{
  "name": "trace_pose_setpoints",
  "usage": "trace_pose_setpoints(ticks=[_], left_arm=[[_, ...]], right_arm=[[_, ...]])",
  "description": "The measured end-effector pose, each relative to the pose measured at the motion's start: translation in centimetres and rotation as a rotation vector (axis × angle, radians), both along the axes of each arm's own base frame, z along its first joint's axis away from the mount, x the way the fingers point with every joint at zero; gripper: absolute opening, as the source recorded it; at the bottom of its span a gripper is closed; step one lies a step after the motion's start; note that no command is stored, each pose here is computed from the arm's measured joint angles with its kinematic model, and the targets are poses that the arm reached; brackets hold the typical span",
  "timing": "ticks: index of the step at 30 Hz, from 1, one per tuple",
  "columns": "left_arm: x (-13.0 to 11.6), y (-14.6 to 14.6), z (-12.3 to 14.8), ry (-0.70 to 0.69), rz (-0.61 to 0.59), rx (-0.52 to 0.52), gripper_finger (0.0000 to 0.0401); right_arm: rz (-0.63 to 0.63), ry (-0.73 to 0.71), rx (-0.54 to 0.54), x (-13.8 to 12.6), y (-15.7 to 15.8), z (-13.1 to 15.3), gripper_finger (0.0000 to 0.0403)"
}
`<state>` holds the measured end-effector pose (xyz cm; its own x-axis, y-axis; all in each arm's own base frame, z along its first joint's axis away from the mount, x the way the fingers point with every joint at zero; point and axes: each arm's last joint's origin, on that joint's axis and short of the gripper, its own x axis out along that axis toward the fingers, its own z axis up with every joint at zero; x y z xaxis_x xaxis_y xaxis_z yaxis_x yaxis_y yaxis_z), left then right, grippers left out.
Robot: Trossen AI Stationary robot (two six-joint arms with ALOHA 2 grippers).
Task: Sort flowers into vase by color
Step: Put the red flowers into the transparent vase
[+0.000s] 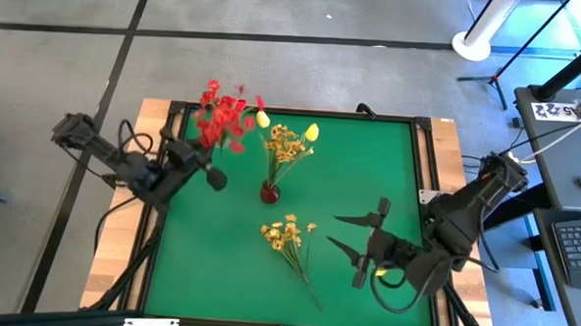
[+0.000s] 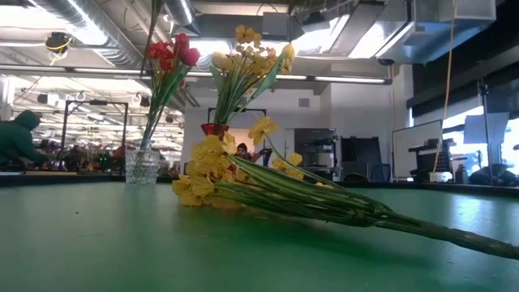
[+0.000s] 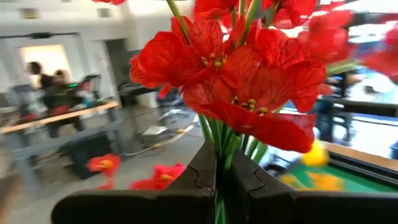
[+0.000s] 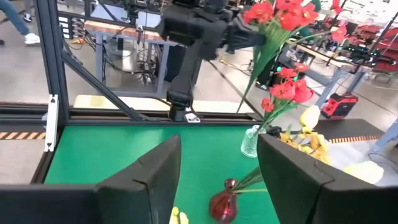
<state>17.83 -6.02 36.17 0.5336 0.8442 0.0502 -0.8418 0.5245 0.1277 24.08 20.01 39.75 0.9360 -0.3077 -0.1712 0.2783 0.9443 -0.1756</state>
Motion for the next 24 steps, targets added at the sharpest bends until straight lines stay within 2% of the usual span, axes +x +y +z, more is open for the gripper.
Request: trace_pose_setpoints(ticks=[3, 7, 11, 14, 19, 21, 24], left_arm=[[0.5, 1.8, 0.0, 0.012, 0.055, 0.033, 0.0001], [0.7, 3.4, 0.6, -0.022, 0.022, 0.098, 0.0], [-0.5, 4.8, 3.1, -0.075, 0.031, 0.15, 0.0], [-1.8, 5.6, 5.3, -0.039, 0.091, 0.194, 0.0], [-4.5, 6.6, 7.7, -0.058, 0.178, 0.179, 0.0], [-5.4, 6.9, 7.7, -0.074, 0.191, 0.157, 0.0], [-5.7, 7.1, 6.1, -0.051, 0.2, 0.135, 0.0]], right_arm=[[-0.007, 0.001, -0.008, -0.3, 0.3, -0.1, 0.0211], [0.005, 0.02, 0.004, -0.4, 0.2, -0.3, 0.0211], [-0.003, 0.041, 0.009, -0.4, 0.1, -0.7, 0.0211], [-0.009, 0.049, 0.013, -0.5, 0.0, -0.8, 0.0211], [-0.009, 0.049, 0.016, -0.5, 0.0, -0.8, 0.0211], [-0.01, 0.048, 0.016, -0.5, 0.0, -0.8, 0.0211], [-0.01, 0.048, 0.015, -0.5, 0.0, -0.8, 0.0211]])
